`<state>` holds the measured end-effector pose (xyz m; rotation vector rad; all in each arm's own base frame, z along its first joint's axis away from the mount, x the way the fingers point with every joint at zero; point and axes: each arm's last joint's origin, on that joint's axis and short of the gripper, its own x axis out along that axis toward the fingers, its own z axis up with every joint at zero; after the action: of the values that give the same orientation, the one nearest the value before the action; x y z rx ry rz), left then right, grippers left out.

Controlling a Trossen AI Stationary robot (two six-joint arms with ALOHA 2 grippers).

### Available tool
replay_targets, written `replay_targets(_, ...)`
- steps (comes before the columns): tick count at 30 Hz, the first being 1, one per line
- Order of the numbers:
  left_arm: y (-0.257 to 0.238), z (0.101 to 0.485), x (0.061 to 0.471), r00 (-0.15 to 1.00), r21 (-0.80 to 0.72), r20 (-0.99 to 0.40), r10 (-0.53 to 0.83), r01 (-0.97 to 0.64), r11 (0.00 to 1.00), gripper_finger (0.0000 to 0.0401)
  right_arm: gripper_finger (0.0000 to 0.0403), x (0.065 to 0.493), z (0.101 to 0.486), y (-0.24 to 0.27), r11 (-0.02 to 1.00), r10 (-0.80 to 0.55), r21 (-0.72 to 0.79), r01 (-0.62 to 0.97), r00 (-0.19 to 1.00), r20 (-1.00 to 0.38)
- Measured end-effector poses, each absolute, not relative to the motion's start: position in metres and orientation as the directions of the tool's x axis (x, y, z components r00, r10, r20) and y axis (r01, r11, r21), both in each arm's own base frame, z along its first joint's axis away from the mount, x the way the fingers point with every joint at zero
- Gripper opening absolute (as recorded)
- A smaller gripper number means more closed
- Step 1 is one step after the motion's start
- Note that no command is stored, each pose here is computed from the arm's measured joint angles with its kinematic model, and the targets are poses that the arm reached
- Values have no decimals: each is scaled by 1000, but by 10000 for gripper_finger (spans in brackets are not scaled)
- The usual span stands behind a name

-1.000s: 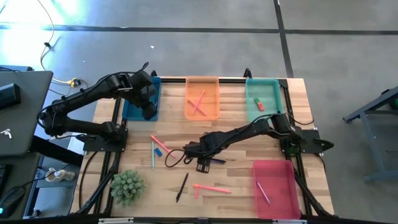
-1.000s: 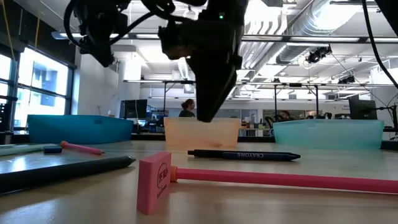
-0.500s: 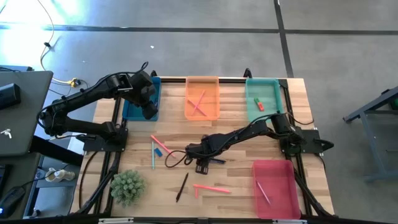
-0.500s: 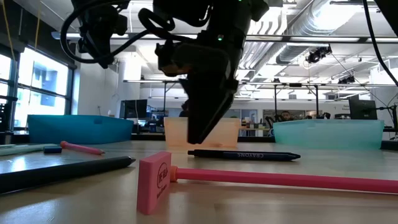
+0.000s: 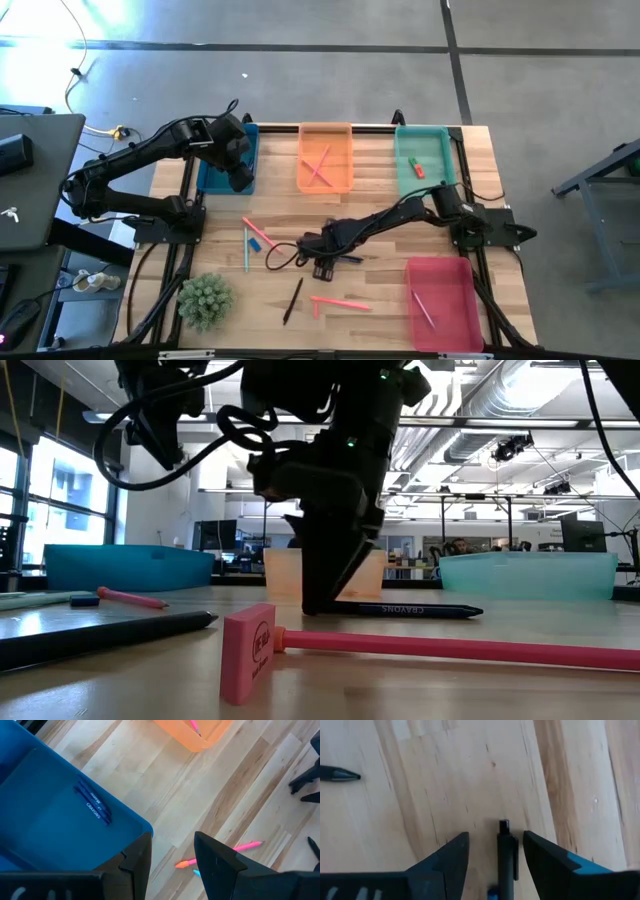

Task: Sort crayons/erasers/pens/pencils in bins
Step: Put the black pen into the pink bin

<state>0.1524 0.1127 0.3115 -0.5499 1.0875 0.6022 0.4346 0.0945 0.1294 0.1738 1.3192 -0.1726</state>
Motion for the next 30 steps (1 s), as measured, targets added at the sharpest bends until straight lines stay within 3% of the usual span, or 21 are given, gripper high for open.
replay_targets(17, 114, 311, 151, 301, -55, -928, 218, -691, 721, 136, 38, 433, 127, 87, 964, -68, -8, 266, 218, -974)
replay_targets(30, 111, 309, 147, 260, -44, -947, 187, -685, 727, 136, 23, 433, 130, 87, 968, -78, -19, 251, 224, -971)
